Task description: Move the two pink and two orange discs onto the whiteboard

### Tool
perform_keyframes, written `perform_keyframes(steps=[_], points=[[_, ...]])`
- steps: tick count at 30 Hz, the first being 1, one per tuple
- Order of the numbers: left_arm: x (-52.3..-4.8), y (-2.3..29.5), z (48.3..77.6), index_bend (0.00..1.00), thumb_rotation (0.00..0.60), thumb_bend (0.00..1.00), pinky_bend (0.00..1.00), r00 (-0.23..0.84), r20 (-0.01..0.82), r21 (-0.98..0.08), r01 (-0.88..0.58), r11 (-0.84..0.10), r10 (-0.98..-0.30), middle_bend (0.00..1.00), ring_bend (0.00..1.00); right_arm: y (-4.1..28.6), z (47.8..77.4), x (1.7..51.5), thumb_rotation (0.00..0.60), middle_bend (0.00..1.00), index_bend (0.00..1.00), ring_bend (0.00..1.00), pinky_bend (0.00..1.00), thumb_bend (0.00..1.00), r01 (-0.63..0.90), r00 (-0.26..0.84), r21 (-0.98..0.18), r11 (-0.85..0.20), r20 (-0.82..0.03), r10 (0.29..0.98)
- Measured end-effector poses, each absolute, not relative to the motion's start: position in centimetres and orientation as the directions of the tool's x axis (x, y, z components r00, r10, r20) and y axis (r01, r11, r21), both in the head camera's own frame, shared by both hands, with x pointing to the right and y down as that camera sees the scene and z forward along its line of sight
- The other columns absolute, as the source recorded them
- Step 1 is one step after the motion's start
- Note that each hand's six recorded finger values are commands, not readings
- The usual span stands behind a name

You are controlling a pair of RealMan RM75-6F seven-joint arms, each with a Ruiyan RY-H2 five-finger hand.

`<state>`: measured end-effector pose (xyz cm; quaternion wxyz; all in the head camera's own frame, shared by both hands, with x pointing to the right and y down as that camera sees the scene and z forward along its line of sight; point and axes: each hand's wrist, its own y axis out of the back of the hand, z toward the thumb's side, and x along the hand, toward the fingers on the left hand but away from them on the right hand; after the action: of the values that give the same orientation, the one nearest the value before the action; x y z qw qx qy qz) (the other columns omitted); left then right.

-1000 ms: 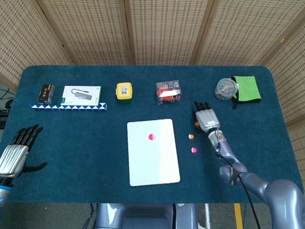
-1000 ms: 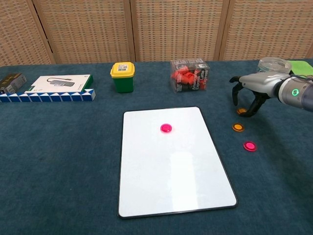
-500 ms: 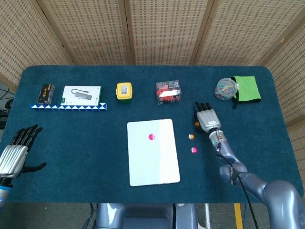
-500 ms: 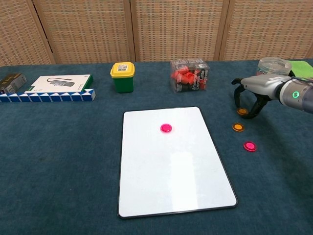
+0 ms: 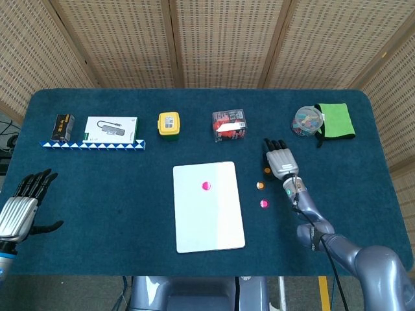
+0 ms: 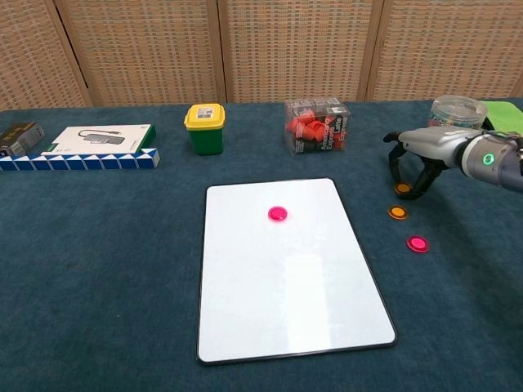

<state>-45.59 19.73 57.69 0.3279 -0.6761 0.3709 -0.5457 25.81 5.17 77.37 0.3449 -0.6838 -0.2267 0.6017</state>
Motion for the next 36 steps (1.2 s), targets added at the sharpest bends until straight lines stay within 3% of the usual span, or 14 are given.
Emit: perform_keyframes(steps=[15,22,24,27,29,36], points=[[-45.5,19.7,57.7,0.0,0.6,0.0,0.0,0.132,0.497,-0.847,-0.139,-0.513,-0.858,0.0,0.0,7.7,74.0,17.6,0.6,0.0,0.61,0.0,0.04,0.36,-0.039,0.396,-0.746,-0.665,-0.622,0.675],[-45.7,19.8,57.6,0.0,0.6,0.0,0.0,0.129,0.497,-0.846,-0.147,-0.512,-0.858,0.0,0.0,8.7,74.3,14.4,0.6,0.0,0.61,0.0,0.04,0.36,-0.04,0.428,-0.743,-0.669,-0.617,0.66],[-45.8,19.8,57.6,0.0,0.6,0.0,0.0,0.13,0.498,-0.845,-0.15,-0.513,-0.858,0.0,0.0,8.7,74.4,14.1,0.6,0.0,0.55,0.0,0.04,0.35,-0.044,0.425,-0.742,-0.669,-0.62,0.66],[-45.8,19.8,57.6,0.0,0.6,0.0,0.0,0.13,0.498,-0.844,-0.153,-0.513,-0.857,0.0,0.0,8.7,74.6,13.9,0.6,0.0,0.35,0.0,0.04,0.27,-0.043,0.417,-0.736,-0.676,-0.628,0.657],[-45.8,19.8,57.6,0.0,0.6,0.0,0.0,0.131,0.498,-0.844,-0.155,-0.514,-0.857,0.0,0.0,8.5,74.5,13.9,0.6,0.0,0.3,0.0,0.04,0.26,-0.041,0.412,-0.735,-0.677,-0.63,0.658],[-45.8,19.8,57.6,0.0,0.6,0.0,0.0,0.132,0.498,-0.844,-0.15,-0.514,-0.857,0.0,0.0,7.9,73.6,14.9,0.6,0.0,0.24,0.0,0.04,0.26,-0.041,0.4,-0.74,-0.671,-0.627,0.668]])
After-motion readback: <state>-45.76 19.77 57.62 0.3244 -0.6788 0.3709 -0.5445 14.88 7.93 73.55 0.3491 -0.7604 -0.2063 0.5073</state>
